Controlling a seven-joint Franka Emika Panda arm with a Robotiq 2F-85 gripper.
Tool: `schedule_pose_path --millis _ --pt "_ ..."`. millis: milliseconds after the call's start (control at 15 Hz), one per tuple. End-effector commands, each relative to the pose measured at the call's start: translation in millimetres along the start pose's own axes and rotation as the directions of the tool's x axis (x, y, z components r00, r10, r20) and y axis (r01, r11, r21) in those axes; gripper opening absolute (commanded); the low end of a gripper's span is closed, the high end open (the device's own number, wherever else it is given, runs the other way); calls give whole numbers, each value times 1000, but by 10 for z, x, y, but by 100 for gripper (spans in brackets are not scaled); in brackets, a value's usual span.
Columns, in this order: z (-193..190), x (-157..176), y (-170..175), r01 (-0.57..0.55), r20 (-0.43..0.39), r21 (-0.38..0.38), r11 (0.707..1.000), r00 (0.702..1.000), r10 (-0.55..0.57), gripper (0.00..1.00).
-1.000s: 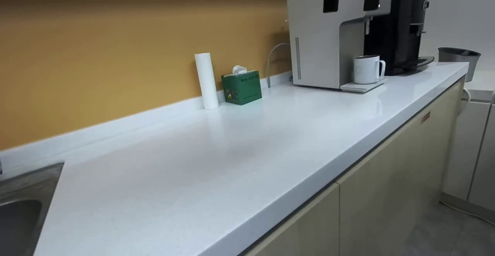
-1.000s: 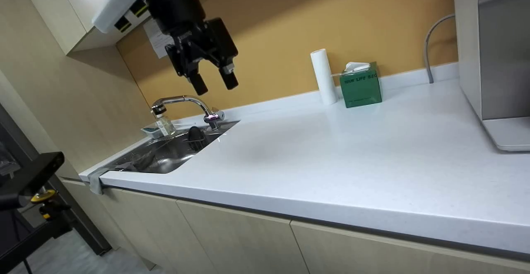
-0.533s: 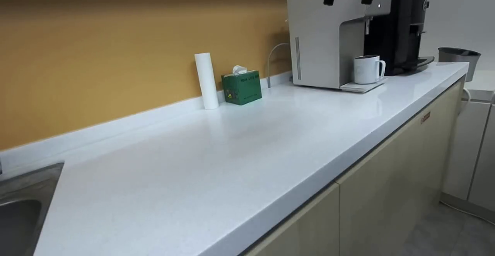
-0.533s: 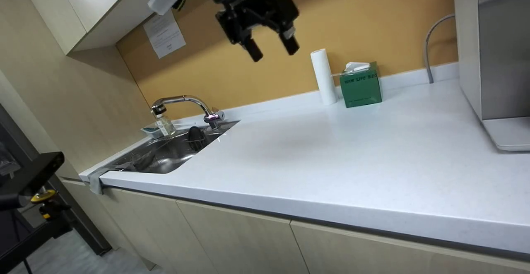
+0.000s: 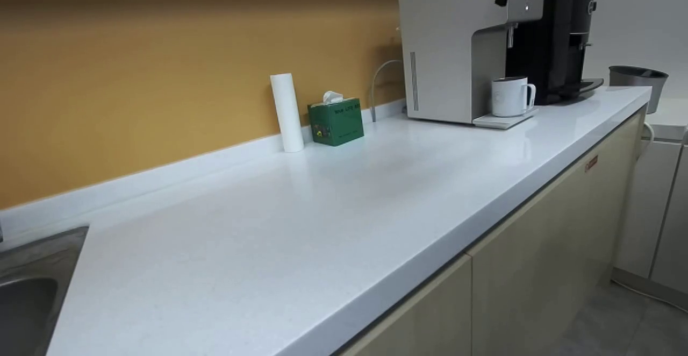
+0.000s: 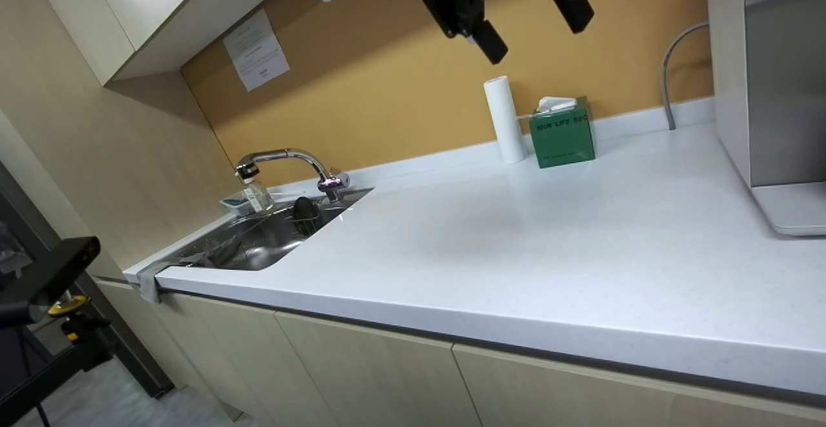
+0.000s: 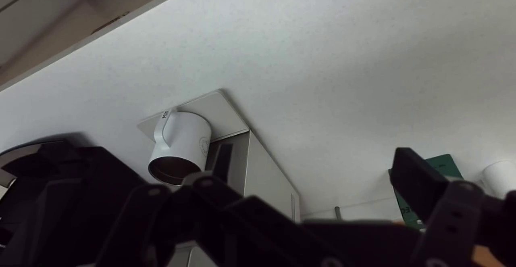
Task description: Move the cup forward
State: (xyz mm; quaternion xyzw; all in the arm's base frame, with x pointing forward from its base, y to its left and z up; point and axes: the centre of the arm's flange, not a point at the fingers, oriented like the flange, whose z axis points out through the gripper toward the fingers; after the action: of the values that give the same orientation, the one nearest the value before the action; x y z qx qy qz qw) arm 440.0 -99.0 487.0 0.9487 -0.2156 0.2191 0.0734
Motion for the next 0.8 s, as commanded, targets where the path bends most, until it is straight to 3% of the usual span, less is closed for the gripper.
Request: schedule_pose_path --millis 0,400,733 --pt "103 77 124 -57 -17 -28 998 998 57 100" --pt "445 305 867 -142 -122 -37 989 983 137 100" --pt "857 336 1191 -109 -69 2 994 992 109 100"
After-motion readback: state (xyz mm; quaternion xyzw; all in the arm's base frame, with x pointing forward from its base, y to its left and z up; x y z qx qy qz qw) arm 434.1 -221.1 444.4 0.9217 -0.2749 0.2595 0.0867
